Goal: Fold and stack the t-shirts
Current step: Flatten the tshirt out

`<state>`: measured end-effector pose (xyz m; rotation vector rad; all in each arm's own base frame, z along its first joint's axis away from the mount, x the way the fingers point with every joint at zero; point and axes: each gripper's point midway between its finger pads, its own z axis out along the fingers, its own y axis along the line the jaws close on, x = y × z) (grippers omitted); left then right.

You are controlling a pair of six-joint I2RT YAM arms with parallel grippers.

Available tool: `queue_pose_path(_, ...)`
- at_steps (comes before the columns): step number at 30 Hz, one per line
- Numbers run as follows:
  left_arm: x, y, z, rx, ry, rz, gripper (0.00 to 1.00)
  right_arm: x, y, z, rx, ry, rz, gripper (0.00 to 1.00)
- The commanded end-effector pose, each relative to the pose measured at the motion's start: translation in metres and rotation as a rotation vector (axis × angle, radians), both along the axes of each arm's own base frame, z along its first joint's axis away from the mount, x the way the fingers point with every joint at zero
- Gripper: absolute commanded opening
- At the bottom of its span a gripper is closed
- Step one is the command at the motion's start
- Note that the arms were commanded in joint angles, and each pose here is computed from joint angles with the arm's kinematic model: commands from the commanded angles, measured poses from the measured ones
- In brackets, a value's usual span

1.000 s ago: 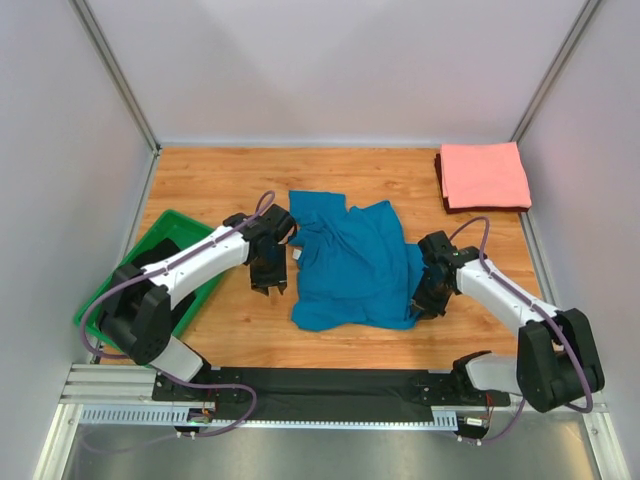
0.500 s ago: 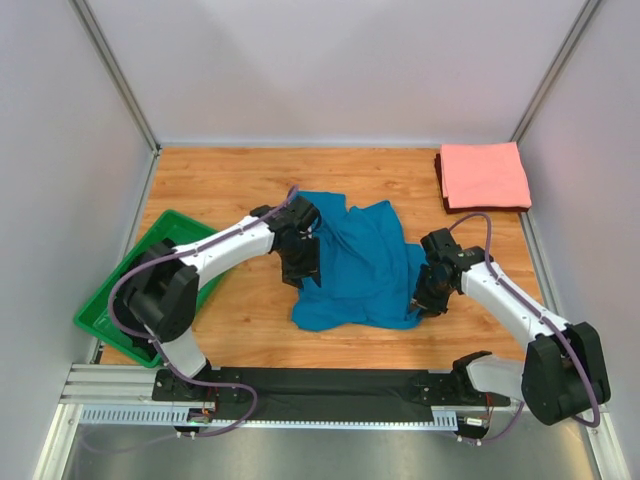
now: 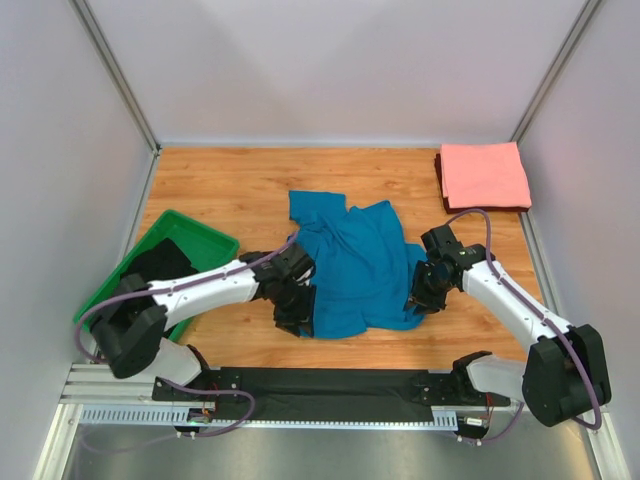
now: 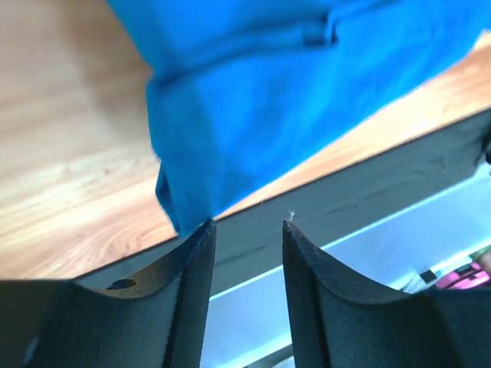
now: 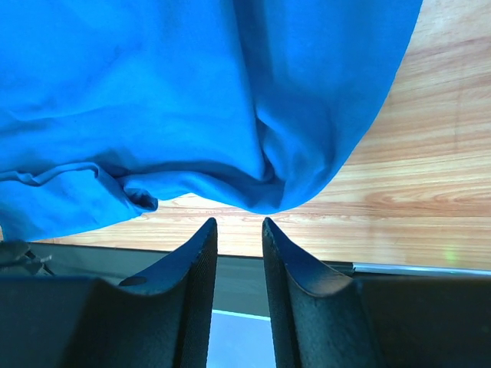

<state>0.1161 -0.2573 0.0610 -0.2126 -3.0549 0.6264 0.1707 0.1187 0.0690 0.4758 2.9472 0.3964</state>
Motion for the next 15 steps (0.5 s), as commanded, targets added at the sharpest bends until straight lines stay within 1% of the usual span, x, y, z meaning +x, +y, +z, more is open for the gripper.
queue_pose_path(1, -0.008, -0.002, 0.011, -0.103, -0.029, 0.047, 0.48, 0.007, 0.004, 0.009, 0.019, -0.044, 0.014, 0.32)
queue_pose_path(3, -0.012, 0.003, 0.011, -0.108, -0.032, 0.054, 0.49, 0.009, 0.003, 0.009, 0.008, -0.040, 0.005, 0.32)
queue_pose_path(6, -0.013, 0.012, 0.008, -0.064, -0.035, 0.067, 0.50, 0.013, 0.001, 0.010, -0.010, -0.042, -0.004, 0.32)
queue_pose_path(9, -0.001, 0.024, 0.013, 0.051, -0.049, 0.142, 0.54, 0.020, -0.002, 0.012, -0.033, -0.049, -0.012, 0.33)
queue_pose_path(10, 0.004, 0.027, 0.026, 0.095, -0.048, 0.166, 0.55, 0.023, -0.001, 0.014, -0.032, -0.053, -0.014, 0.32)
queue_pose_path(11, 0.015, 0.035, 0.023, 0.169, -0.069, 0.202, 0.55, 0.023, 0.001, 0.015, -0.026, -0.052, -0.016, 0.32)
queue_pose_path(12, 0.021, 0.039, 0.027, 0.208, -0.076, 0.228, 0.56, 0.024, 0.002, 0.017, -0.019, -0.055, -0.017, 0.32)
queue_pose_path(13, 0.028, 0.041, 0.038, 0.235, -0.083, 0.255, 0.57, 0.026, 0.003, 0.018, -0.011, -0.058, -0.025, 0.32)
queue_pose_path(14, 0.036, 0.043, 0.038, 0.256, -0.075, 0.306, 0.58, 0.025, 0.004, 0.019, -0.005, -0.059, -0.025, 0.33)
queue_pose_path(15, 0.041, 0.042, 0.042, 0.247, -0.068, 0.341, 0.59, 0.025, 0.004, 0.020, -0.004, -0.061, -0.027, 0.33)
